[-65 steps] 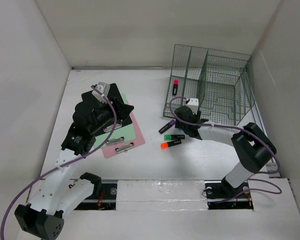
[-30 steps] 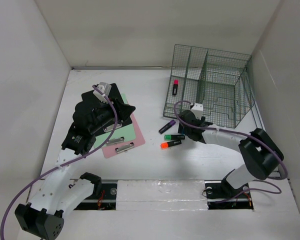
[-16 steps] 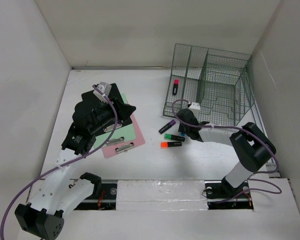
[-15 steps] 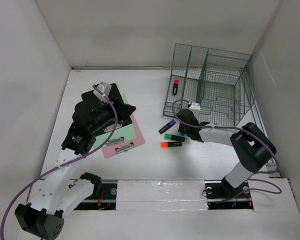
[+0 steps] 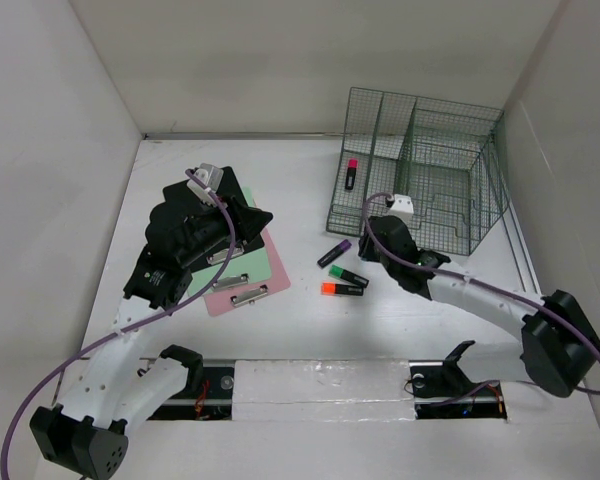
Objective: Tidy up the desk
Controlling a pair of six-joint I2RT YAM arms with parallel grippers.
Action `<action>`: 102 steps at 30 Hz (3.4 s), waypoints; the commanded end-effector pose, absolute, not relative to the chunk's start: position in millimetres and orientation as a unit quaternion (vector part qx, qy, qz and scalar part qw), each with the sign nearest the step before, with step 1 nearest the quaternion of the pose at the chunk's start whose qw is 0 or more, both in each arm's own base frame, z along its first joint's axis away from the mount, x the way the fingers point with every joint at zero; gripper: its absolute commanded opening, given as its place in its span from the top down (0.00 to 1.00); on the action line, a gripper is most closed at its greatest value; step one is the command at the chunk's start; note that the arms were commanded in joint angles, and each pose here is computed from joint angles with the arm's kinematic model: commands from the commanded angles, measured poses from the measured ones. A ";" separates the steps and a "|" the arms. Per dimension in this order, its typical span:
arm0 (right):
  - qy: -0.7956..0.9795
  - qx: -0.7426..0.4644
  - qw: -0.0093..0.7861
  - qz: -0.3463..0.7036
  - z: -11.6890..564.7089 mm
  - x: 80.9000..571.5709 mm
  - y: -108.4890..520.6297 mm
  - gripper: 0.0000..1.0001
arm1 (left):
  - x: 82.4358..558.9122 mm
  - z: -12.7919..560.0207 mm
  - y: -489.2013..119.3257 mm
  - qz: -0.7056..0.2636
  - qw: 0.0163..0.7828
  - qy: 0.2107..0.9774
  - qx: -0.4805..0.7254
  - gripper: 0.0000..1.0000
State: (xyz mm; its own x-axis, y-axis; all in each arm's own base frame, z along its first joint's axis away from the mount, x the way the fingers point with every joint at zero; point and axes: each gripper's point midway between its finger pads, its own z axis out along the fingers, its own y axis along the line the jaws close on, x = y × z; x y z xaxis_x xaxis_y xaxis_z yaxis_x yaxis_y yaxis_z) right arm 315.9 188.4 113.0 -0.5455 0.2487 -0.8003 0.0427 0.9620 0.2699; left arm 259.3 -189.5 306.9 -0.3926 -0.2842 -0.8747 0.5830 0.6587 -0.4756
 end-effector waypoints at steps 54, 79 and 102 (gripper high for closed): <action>0.887 -0.067 0.433 0.143 72.5 342.2 271.8 0.23 | 260.5 328.6 -190.5 -0.403 0.564 0.711 0.116 0.66; 0.885 -0.030 0.444 0.134 60.8 344.9 278.1 0.95 | 260.4 331.8 -184.1 -0.393 0.575 0.710 0.102 0.66; 0.791 -0.009 0.607 0.072 254.8 495.5 211.8 0.76 | 257.2 337.6 -180.2 -0.389 0.586 0.704 0.100 0.58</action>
